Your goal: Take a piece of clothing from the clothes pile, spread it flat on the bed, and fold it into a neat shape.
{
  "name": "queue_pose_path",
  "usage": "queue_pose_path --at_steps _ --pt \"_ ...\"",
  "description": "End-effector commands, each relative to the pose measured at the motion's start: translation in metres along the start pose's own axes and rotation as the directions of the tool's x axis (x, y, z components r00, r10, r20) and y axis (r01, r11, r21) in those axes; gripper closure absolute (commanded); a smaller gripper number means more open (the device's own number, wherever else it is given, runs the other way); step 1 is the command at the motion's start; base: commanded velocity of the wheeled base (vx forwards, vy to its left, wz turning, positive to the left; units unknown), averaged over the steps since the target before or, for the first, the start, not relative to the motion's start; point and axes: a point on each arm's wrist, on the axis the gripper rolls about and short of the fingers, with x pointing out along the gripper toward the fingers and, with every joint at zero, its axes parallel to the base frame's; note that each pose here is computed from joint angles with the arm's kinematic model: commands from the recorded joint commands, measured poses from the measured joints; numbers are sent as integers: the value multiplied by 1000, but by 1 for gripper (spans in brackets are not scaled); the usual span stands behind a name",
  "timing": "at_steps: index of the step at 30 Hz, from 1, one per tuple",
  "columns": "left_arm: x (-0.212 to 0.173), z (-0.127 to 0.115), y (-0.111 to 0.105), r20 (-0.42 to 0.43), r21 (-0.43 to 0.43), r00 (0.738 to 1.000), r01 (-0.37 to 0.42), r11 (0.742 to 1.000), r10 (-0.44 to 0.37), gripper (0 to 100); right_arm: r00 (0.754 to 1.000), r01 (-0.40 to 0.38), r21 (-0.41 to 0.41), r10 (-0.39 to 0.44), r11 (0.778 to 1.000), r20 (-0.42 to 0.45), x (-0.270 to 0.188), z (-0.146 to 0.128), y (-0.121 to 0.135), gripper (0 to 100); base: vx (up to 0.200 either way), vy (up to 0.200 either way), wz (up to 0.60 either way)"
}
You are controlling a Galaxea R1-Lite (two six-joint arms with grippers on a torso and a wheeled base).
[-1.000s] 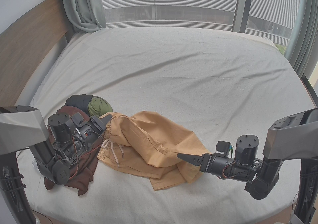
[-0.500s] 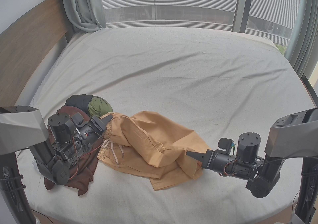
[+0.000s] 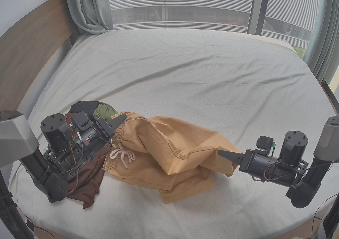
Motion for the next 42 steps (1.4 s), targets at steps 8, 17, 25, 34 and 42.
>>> queue_pose_path --at_steps 8,17,25,34,42 --pt "-13 11 -17 9 33 998 59 998 -59 100 998 -22 -13 23 1000 62 -32 27 -3 100 0 0 0" --pt "-21 5 -11 -52 102 997 65 993 -60 100 993 -37 -35 41 999 106 -44 40 0 100 0 0 0" --pt "-24 6 -9 -57 106 997 61 993 -55 100 990 -34 -41 39 999 133 -55 52 -8 100 0 0 0" --pt "-25 18 1 -13 106 1000 27 994 -26 100 988 -34 -44 40 998 149 -64 63 -18 100 0 0 0" --pt "-23 24 1 7 110 1000 30 994 -31 100 986 -20 -44 27 999 164 -68 67 -22 100 0 0 0"
